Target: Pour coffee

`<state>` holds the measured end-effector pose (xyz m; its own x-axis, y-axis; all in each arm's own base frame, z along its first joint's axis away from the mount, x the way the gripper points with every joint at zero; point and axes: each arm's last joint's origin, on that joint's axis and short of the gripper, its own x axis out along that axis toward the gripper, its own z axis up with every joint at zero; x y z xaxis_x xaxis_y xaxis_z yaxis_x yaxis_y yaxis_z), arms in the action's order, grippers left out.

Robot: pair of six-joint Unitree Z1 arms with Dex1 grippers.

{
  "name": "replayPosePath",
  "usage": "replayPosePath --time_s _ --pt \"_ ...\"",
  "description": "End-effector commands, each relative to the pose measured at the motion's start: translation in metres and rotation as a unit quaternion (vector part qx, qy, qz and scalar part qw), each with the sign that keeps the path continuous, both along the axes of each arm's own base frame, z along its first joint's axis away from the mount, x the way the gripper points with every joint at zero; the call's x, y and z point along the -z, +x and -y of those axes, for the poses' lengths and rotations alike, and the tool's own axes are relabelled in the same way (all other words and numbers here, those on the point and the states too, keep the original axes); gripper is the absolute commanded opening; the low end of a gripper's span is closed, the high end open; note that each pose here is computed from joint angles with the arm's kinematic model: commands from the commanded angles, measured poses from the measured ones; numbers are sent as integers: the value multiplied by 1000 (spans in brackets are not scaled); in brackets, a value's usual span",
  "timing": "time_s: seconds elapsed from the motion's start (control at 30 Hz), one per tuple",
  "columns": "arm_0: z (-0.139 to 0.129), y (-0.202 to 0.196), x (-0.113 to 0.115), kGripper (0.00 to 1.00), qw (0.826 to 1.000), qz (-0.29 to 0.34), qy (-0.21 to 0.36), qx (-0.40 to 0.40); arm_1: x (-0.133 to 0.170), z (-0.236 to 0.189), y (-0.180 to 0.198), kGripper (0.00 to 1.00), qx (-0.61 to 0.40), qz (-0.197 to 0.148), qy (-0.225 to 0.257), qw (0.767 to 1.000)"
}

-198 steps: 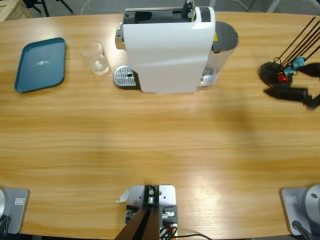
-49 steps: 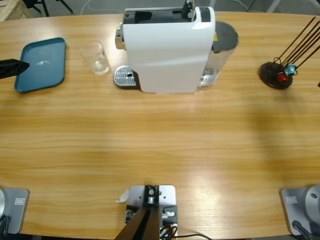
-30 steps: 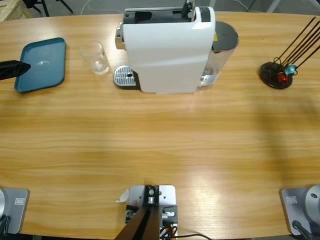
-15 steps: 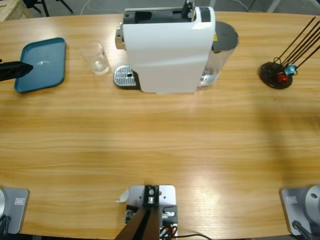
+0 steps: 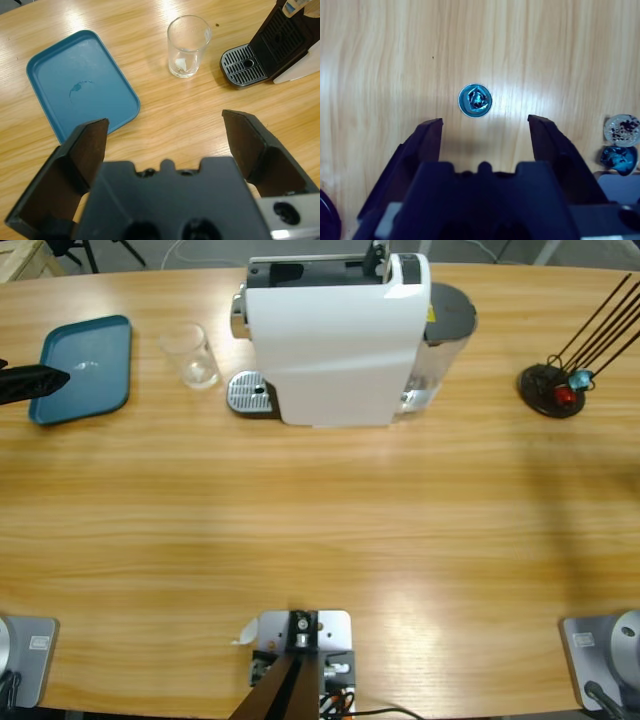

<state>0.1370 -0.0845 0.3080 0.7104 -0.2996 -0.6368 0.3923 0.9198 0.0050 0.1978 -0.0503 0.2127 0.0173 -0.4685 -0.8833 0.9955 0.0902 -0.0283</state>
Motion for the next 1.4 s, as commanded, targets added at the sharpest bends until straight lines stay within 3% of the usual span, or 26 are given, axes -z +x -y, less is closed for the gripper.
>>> replayPosePath --time_s 0.03,0.67,0.8,0.9,0.97,1.03,1.1,1.2,1.4 --pt "2 2 15 973 1000 -19 19 -3 14 6 4 701 7 -27 -2 1000" --pt "2 3 16 964 1000 -21 20 -4 29 16 13 681 25 -39 3 999" --pt "3 3 16 948 1000 -22 21 -4 31 18 14 557 29 -41 4 999" --pt "3 3 16 945 1000 -23 21 -4 33 19 15 365 27 -42 4 999" --pt "3 3 16 945 1000 -22 21 -4 33 19 16 333 26 -42 5 999" --pt "3 4 16 945 1000 -23 21 -4 34 19 16 210 25 -43 5 999" --pt "3 4 16 945 1000 -23 21 -4 34 19 17 201 25 -44 5 999" --pt "3 4 16 945 1000 -23 21 -4 34 19 17 94 24 -44 6 999" --pt "3 4 16 945 999 -23 22 -4 35 19 18 92 14 -43 7 999"
